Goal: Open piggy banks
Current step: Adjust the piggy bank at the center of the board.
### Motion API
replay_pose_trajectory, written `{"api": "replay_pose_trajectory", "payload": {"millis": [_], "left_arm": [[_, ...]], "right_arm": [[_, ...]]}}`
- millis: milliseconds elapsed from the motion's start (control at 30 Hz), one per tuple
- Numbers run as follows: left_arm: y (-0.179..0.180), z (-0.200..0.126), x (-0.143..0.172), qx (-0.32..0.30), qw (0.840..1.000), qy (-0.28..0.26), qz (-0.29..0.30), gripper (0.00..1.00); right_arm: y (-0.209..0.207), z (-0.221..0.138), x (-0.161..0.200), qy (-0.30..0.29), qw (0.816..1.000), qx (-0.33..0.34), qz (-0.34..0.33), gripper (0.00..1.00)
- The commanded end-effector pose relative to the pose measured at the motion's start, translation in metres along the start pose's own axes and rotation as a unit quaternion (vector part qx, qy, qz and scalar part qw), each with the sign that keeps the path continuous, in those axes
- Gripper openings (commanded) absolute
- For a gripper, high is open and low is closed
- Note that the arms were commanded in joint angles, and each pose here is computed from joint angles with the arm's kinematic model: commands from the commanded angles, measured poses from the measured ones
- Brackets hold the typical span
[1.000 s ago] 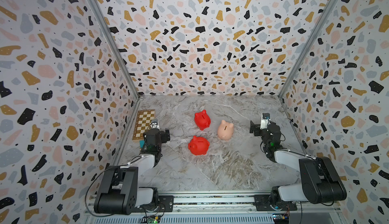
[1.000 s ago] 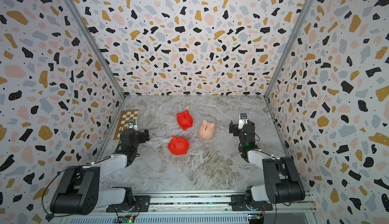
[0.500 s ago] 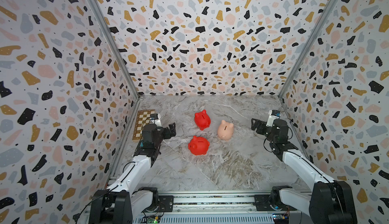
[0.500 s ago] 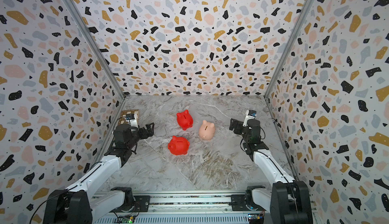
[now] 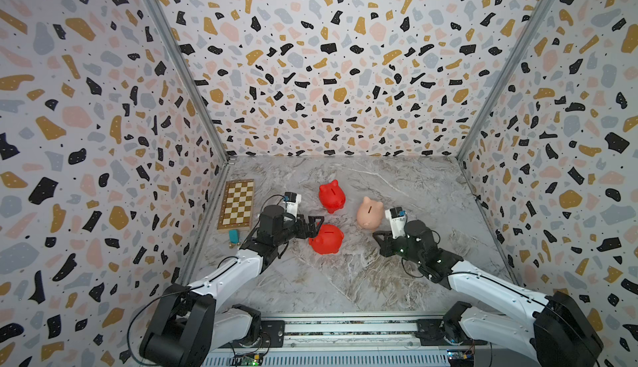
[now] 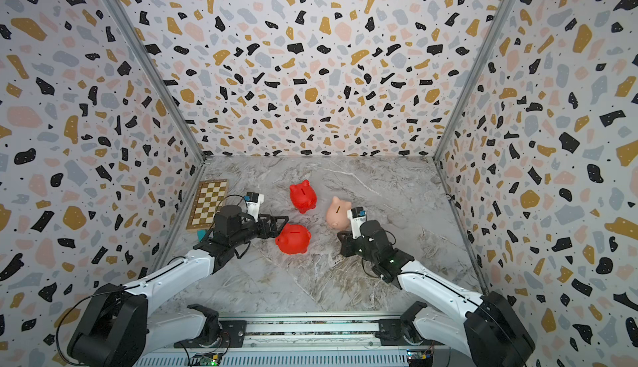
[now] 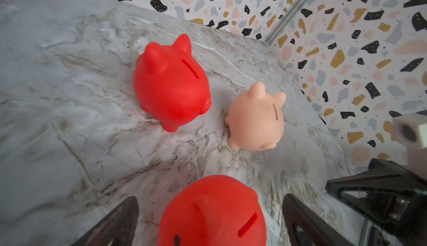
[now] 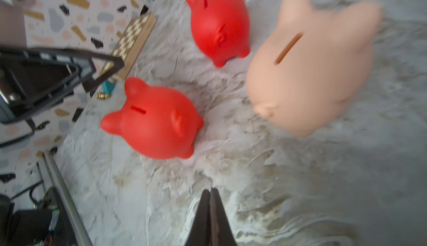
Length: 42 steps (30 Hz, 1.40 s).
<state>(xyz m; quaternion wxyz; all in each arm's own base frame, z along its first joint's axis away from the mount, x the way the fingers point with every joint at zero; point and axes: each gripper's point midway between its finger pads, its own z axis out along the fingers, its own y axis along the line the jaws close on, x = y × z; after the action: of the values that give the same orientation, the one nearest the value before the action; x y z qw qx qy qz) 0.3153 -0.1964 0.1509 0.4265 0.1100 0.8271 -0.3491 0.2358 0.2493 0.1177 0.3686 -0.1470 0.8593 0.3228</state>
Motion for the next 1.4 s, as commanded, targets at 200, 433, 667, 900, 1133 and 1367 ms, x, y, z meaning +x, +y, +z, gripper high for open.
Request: {"api": "replay_pose_trajectory", "payload": {"millis": [200,433,667,900,1133,1367], "left_arm": [[0.000,0.021,0.024,0.026,0.998,0.024,0.044,0.97],[-0.005,0.034,0.032,0.062,0.997,0.033,0.033,0.88],[-0.018,0.029,0.051,0.083,0.995,0.054,-0.028,0.84],[-0.040,0.002,0.073,0.065,0.995,0.071,-0.035,0.84],[-0.043,-0.018,0.079,0.045,0.996,0.065,-0.032,0.86],[-0.021,-0.015,0.054,-0.024,0.999,0.008,-0.024,0.90]], "right_arm": [[0.049,0.022,0.011,-0.002,0.998,-0.054,-0.035,0.00],[0.057,0.030,0.030,0.010,0.996,-0.079,-0.032,0.00],[0.058,0.045,0.023,0.002,0.997,-0.072,-0.024,0.00],[0.037,0.061,0.011,-0.011,1.000,-0.027,-0.005,0.00],[0.008,0.070,-0.011,-0.025,1.000,0.008,0.012,0.00],[0.000,0.058,-0.008,-0.022,1.000,0.020,0.010,0.00]]}}
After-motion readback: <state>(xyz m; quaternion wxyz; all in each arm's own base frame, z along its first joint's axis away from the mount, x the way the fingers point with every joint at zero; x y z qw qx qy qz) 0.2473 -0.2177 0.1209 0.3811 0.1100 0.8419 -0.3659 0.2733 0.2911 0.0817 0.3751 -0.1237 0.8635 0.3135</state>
